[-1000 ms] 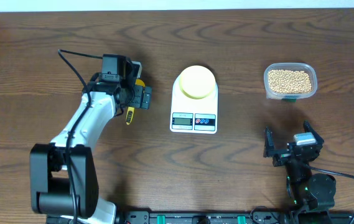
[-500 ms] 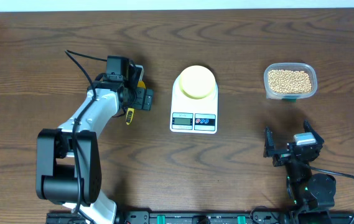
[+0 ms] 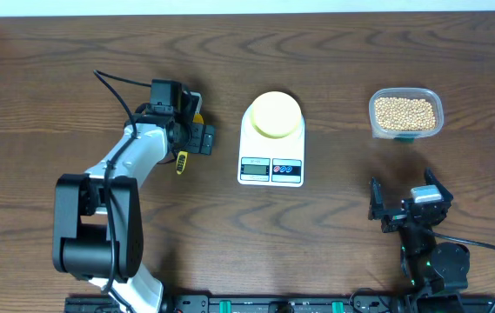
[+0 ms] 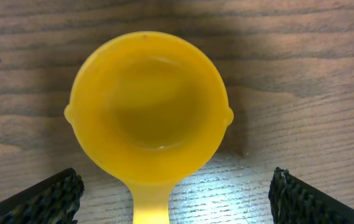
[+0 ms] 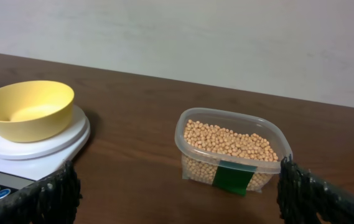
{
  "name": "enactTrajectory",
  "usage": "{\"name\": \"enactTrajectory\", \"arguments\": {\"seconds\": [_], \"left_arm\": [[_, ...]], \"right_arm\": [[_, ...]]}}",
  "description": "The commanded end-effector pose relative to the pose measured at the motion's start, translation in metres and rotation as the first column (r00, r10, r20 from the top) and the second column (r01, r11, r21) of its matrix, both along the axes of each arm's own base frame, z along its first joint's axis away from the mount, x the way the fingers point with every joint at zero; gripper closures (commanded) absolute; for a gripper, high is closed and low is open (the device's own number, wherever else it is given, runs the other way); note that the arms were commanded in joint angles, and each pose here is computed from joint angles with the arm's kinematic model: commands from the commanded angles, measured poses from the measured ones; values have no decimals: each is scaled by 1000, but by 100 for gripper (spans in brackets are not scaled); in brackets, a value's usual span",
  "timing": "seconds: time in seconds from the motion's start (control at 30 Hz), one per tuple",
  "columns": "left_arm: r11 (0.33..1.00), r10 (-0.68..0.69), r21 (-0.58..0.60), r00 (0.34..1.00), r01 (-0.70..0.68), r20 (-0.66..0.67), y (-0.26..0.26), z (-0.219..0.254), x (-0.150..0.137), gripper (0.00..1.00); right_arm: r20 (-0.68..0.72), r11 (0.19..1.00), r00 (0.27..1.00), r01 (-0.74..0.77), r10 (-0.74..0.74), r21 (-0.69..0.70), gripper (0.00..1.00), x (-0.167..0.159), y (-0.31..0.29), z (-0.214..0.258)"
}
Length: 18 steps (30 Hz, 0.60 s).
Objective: Scoop item into bowl and weigh 50g on scale
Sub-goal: 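Close the left gripper on the yellow scoop handle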
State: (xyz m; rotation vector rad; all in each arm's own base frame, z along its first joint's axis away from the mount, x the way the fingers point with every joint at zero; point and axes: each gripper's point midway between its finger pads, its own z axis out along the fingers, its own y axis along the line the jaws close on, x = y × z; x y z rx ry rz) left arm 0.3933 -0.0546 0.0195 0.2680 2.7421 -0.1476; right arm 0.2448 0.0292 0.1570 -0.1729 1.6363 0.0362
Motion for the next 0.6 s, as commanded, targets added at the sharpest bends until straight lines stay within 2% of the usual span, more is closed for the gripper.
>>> {"name": "enactTrajectory", "arguments": {"seconds": [0.0, 0.3, 0.33, 0.43, 0.5, 0.57], "left_arm": [[999, 45, -25, 997, -46, -68, 0, -19, -12, 2], [995, 93, -33, 992, -96, -89, 0, -27, -12, 1], [995, 93, -35, 992, -96, -81, 0, -26, -10, 3], [995, 93, -41, 994, -95, -52, 0, -24, -3, 21], [995, 93, -42, 994, -96, -51, -1, -24, -3, 29], [993, 105, -54, 992, -109, -75, -2, -25, -8, 31]], "right_arm": [[1, 1000, 1000, -14, 14, 1, 1, -1, 3, 0], [1, 1000, 1000, -14, 14, 1, 1, -1, 3, 0], [1, 1000, 1000, -14, 14, 1, 1, -1, 3, 0], [1, 1000, 1000, -14, 14, 1, 1, -1, 3, 0], [1, 1000, 1000, -14, 14, 1, 1, -1, 3, 0], [1, 1000, 1000, -14, 14, 1, 1, -1, 3, 0]]}}
